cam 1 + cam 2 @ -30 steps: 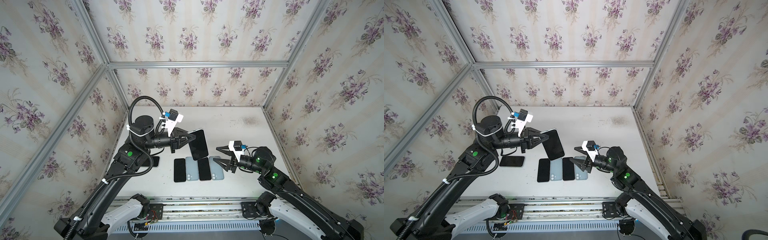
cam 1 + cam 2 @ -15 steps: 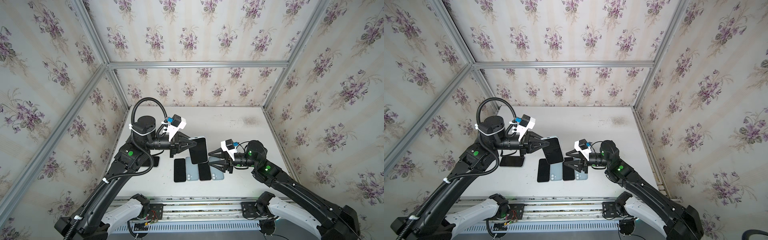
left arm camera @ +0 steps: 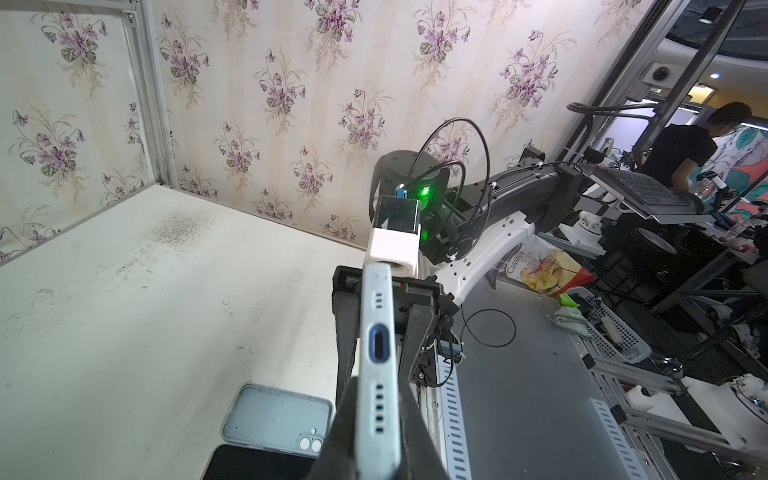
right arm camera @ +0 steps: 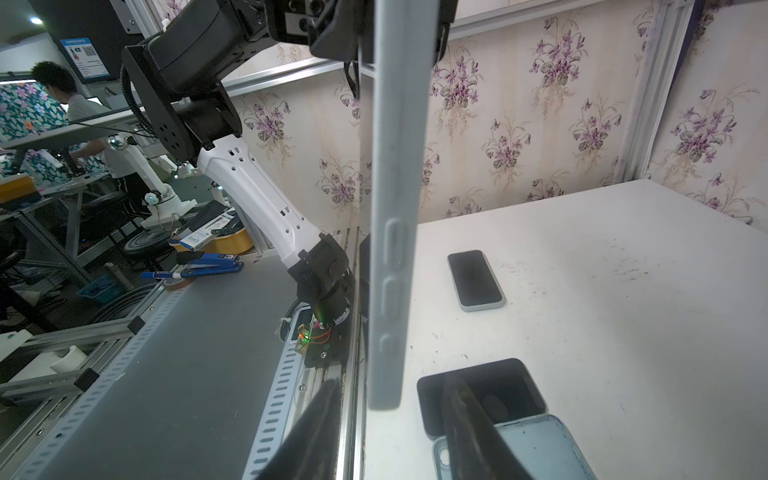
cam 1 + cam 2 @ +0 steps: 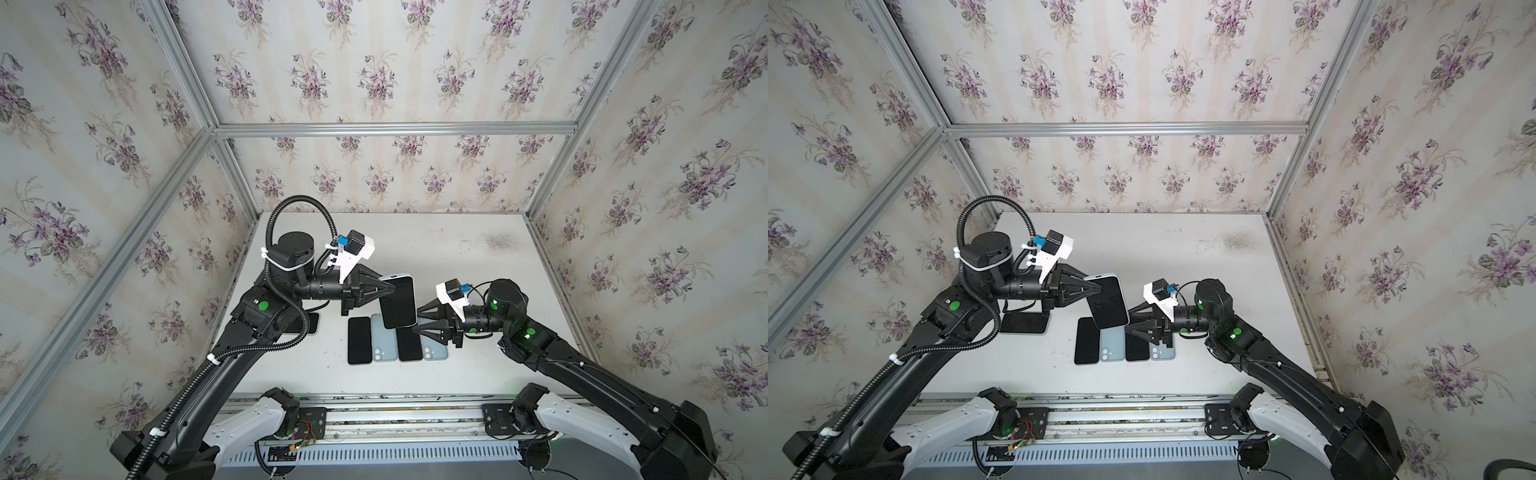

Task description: Take the phone out of the phone case

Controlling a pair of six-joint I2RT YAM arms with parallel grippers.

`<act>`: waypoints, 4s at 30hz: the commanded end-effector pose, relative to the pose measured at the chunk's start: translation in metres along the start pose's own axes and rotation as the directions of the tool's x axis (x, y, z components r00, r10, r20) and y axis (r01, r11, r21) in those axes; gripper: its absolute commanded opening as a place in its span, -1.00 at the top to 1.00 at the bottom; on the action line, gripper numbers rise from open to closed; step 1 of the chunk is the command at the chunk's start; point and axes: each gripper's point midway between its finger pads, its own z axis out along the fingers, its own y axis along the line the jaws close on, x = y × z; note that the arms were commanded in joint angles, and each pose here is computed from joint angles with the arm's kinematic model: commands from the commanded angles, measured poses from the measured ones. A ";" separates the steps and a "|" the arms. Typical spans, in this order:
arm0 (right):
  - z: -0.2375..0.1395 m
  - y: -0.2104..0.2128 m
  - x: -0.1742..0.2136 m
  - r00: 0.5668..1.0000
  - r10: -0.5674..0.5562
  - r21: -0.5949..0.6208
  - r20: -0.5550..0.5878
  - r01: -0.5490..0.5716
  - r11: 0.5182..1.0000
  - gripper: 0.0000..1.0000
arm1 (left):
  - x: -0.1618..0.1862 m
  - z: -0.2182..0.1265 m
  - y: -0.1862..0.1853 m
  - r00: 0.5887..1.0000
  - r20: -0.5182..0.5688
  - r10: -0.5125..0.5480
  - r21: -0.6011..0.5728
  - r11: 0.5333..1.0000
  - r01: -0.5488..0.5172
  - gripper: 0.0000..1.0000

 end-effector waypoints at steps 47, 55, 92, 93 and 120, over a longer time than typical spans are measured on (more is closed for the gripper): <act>0.016 -0.048 -0.007 0.866 -0.493 0.383 -0.083 0.485 0.786 0.89 | -0.017 0.035 0.046 0.955 -0.023 -0.297 0.016 0.955 0.298 1.00; -0.037 -0.023 -0.010 0.938 -0.286 0.486 0.193 0.162 0.859 0.17 | -0.038 0.011 0.045 0.918 0.180 -0.353 -0.014 0.932 0.362 1.00; -0.010 0.010 -0.035 0.934 0.016 0.142 0.358 -0.071 0.987 -0.09 | -0.043 0.007 0.027 0.842 0.273 -0.466 0.116 0.884 0.452 1.00; -0.009 0.009 -0.035 0.934 0.018 0.145 0.357 -0.075 0.987 -0.09 | -0.044 0.006 0.027 0.843 0.273 -0.463 0.117 0.886 0.449 1.00; -0.001 -0.002 -0.029 0.937 0.079 0.144 0.340 -0.134 0.980 0.50 | -0.024 0.018 0.033 0.843 0.244 -0.479 0.117 0.878 0.465 1.00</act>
